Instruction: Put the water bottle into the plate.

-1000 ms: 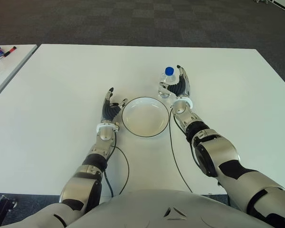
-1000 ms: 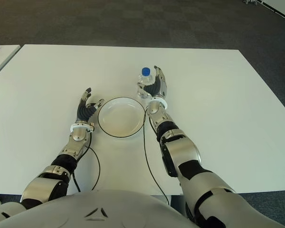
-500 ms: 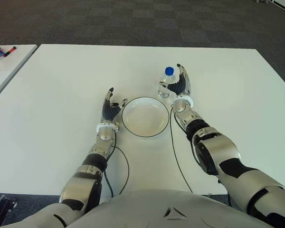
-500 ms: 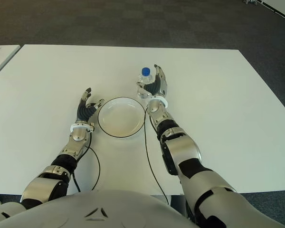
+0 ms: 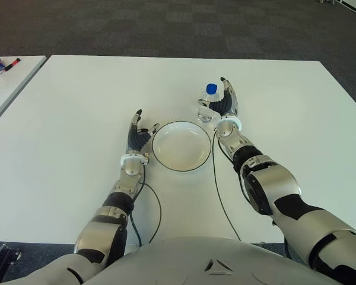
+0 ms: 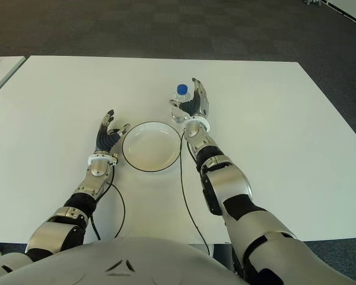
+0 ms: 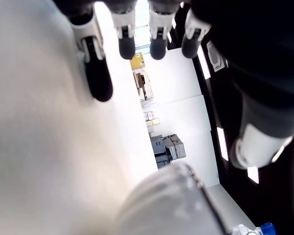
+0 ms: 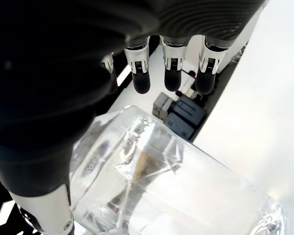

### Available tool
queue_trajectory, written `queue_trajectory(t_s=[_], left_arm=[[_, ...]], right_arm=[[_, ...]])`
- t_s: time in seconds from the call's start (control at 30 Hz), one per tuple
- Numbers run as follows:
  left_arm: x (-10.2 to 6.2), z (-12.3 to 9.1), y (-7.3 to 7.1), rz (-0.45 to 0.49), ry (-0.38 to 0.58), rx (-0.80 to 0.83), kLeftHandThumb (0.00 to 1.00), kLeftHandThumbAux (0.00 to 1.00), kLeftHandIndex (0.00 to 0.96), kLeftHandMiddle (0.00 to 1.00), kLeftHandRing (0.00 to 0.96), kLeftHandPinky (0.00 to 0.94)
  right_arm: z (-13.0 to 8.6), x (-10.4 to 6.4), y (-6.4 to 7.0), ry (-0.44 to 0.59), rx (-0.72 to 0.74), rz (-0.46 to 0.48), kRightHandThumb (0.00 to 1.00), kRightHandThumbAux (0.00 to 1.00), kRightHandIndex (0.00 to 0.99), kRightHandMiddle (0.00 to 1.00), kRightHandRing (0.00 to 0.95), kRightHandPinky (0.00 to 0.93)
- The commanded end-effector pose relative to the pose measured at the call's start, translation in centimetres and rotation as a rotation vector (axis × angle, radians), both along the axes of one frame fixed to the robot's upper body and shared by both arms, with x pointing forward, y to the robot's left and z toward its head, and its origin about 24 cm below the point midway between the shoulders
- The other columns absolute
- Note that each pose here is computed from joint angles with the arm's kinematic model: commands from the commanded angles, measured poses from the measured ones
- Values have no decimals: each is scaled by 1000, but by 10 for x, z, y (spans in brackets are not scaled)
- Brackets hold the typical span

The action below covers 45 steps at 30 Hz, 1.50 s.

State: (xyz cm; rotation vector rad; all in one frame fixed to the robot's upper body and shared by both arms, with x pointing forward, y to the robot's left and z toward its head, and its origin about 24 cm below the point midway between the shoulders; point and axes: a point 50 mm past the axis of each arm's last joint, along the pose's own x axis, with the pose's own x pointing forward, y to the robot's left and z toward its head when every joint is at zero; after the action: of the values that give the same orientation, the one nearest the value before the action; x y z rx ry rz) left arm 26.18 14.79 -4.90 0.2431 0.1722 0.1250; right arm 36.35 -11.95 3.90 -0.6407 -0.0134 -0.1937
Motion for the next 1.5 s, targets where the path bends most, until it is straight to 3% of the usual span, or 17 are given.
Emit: queue_trajectory(t_s=[0.03, 1.5], left_arm=[[-36, -40, -9, -26, 236, 5, 204, 646, 0, 0, 0, 0], [-39, -39, -15, -22, 219, 0, 234, 626, 2, 0, 0, 0]], right_arm=[[0, 1, -1, 16, -14, 2, 0, 752, 0, 0, 6, 74], [-14, 1, -1, 209, 53, 143, 0, 824, 0, 14, 21, 81]])
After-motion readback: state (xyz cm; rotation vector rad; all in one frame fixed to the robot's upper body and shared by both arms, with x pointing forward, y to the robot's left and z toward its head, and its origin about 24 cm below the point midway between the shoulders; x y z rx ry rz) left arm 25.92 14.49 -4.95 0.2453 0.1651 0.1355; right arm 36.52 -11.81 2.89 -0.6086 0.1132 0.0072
